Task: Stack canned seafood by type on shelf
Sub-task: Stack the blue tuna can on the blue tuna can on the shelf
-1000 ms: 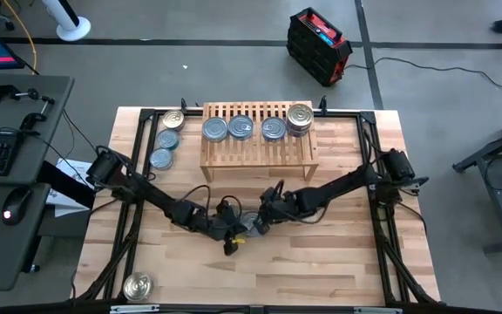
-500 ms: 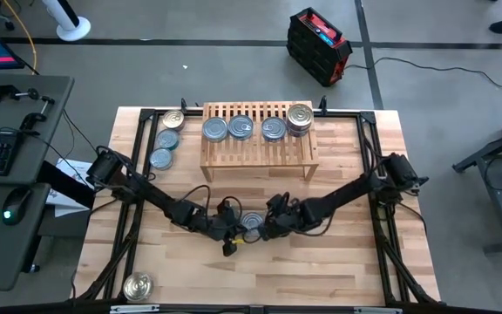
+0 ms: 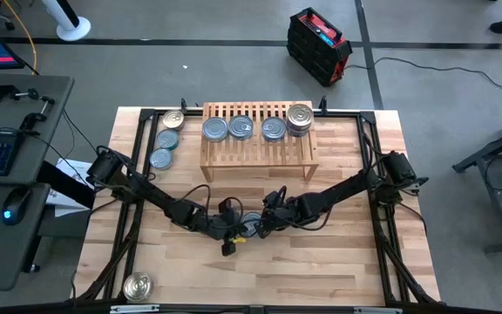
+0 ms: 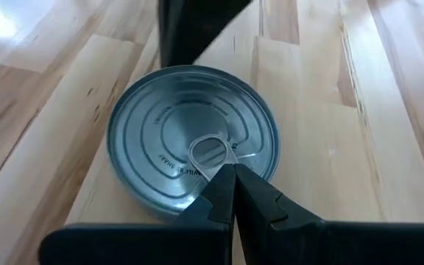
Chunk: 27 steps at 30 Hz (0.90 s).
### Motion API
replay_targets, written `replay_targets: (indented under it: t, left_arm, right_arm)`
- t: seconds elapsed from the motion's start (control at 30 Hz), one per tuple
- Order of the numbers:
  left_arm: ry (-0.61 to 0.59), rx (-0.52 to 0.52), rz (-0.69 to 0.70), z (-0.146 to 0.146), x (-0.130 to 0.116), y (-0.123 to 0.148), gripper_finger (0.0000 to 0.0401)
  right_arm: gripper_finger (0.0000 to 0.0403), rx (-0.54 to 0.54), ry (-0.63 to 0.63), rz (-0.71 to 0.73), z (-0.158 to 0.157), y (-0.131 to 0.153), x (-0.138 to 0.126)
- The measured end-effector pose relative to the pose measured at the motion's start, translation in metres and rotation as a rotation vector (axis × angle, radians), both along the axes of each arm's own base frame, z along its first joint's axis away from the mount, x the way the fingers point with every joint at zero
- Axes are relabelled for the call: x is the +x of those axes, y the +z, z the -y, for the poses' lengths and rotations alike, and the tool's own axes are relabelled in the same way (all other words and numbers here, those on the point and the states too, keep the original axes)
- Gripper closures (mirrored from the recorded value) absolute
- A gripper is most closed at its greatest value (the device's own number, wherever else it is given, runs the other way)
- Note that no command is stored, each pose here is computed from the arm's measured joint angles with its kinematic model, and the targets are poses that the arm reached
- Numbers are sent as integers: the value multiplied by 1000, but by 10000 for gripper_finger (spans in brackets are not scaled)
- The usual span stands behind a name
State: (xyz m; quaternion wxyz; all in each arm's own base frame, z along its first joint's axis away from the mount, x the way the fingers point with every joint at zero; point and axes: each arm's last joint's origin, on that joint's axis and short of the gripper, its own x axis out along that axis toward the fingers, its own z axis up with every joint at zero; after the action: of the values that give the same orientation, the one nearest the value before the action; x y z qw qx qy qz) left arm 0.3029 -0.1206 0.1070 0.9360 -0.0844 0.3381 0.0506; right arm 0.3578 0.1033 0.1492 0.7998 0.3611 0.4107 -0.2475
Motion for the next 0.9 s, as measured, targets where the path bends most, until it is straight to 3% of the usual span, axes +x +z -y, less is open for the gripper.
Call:
replay_targets:
  t: [0.3,0.4,0.73,0.9]
  left_arm:
    - [-45,-23,14,9,-2,1,401]
    - [-34,16,-26,9,-7,-6,401]
    - [-17,-78,25,21,-7,1,401]
    - [-47,-150,-5,25,-15,17,401]
  right_arm:
    - [403,7,56,126,-14,39,22]
    - [403,27,117,147,-20,50,26]
    - [403,16,132,167,-22,57,28]
    - [403,-20,159,230,-27,84,20]
